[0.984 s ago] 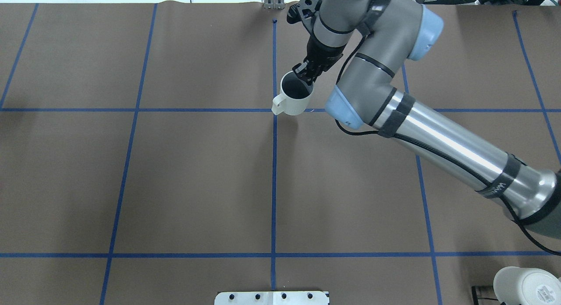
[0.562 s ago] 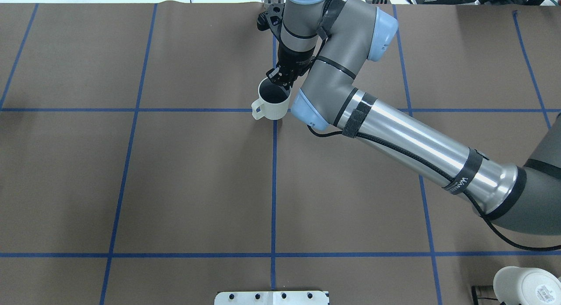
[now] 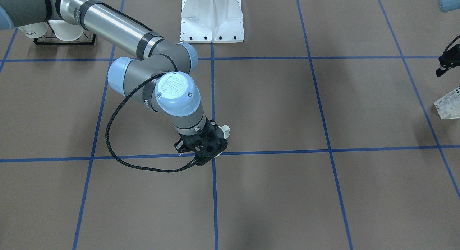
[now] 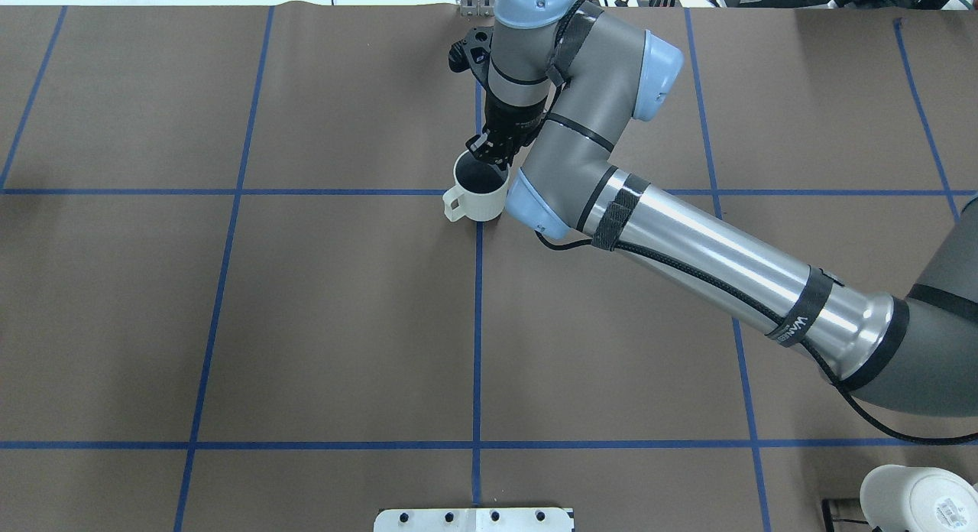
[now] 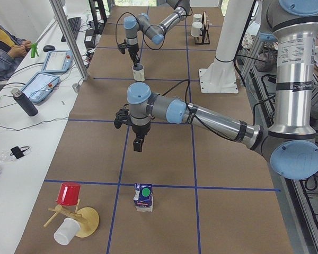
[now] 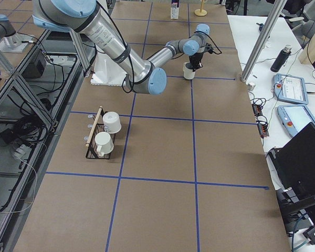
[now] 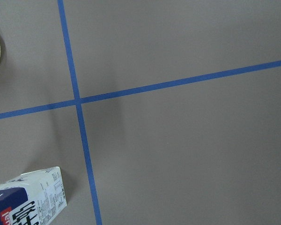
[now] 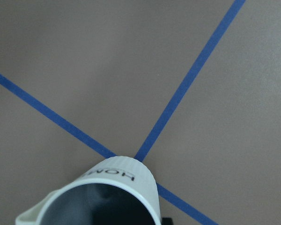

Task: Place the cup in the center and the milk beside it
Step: 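Lower the mug onto the center grid crossing and open the right gripper, then lift the right gripper away from the mug and withdraw it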

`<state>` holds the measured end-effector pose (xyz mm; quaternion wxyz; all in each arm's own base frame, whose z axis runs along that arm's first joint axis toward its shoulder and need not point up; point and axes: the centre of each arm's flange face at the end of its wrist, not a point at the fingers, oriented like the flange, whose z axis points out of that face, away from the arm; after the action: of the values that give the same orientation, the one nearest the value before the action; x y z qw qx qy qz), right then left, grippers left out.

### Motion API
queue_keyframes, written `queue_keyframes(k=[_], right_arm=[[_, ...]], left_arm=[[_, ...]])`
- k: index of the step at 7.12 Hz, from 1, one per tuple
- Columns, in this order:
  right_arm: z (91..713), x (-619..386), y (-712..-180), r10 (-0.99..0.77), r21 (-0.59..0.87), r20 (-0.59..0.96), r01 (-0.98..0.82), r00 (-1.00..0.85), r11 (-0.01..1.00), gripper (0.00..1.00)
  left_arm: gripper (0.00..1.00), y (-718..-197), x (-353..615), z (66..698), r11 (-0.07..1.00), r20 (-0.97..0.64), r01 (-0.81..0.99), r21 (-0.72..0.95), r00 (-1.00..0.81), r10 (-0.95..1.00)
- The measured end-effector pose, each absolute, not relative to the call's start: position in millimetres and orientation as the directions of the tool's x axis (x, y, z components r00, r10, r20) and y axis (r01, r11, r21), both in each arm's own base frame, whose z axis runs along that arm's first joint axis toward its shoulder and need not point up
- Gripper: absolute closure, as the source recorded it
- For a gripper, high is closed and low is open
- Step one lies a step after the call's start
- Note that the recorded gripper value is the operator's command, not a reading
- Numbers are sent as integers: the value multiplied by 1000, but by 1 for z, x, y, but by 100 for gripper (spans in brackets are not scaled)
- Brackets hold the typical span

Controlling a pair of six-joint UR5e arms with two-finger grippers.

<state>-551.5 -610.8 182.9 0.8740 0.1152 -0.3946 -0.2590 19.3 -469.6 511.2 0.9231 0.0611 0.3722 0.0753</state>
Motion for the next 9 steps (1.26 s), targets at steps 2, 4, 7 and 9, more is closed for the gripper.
queue_keyframes(k=[2,4,7,9], right_arm=[[185,-555,-609,-545,404,629,365,555,839,1],[184,-557,-605,-544,404,629,364,556,839,0],[167,-523,-618,-544,438,638,324,545,839,0],[201,-434,-641,-488,417,685,259,541,871,0]], left_arm=[[2,-470,19,511,981,-678,-93,169,712,185],[2,-470,19,511,981,-678,-94,170,711,185],[2,-468,17,516,983,-681,-93,161,710,179],[2,-465,-6,530,979,-671,-98,179,715,194]])
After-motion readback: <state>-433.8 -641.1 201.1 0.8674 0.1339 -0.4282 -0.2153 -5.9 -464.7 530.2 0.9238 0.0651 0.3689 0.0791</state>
